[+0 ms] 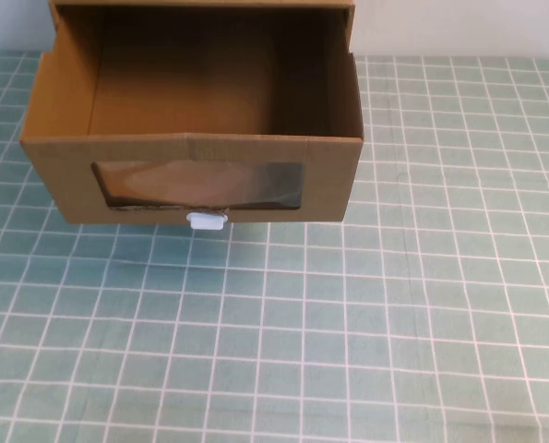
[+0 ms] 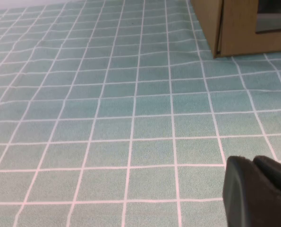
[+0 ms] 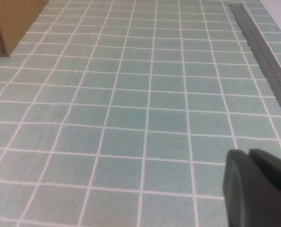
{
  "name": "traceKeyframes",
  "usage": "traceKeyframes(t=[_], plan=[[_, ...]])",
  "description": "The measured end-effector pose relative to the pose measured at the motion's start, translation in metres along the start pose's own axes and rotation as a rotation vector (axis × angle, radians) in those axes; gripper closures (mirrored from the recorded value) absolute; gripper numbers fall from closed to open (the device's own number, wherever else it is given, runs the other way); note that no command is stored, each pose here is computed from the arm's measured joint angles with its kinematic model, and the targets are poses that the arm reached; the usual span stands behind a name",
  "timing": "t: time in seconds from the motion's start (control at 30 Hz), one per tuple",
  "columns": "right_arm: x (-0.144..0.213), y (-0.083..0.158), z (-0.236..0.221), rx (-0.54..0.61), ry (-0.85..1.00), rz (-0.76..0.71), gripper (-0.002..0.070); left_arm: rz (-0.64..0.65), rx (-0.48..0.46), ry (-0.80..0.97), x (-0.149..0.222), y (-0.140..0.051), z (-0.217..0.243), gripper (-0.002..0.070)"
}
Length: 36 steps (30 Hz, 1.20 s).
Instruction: Close the shoe box
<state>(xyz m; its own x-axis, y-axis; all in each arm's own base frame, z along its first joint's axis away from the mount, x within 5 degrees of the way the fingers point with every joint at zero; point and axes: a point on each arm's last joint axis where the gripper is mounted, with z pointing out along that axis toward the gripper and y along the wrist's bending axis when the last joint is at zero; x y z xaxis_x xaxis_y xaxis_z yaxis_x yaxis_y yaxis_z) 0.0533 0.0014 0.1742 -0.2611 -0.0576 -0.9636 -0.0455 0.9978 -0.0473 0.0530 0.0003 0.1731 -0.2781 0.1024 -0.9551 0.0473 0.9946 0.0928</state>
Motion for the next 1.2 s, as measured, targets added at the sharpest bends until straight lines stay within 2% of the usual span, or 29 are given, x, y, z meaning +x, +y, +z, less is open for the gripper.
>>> traceKeyframes(t=[0.47, 0.83, 1.2], plan=[[0.0, 0.0, 0.0, 0.0, -0.004, 0.0, 0.069, -0.007, 0.002, 0.0, 0.0, 0.0, 0.0, 0.068], [-0.021, 0.0, -0.002, 0.004, -0.228, 0.0, 0.069, -0.041, 0.014, -0.132, -0.012, -0.001, -0.001, 0.068], [-0.022, 0.0, -0.003, 0.005, -0.244, 0.0, 0.069, -0.041, 0.015, -0.038, -0.003, -0.001, 0.0, 0.068]])
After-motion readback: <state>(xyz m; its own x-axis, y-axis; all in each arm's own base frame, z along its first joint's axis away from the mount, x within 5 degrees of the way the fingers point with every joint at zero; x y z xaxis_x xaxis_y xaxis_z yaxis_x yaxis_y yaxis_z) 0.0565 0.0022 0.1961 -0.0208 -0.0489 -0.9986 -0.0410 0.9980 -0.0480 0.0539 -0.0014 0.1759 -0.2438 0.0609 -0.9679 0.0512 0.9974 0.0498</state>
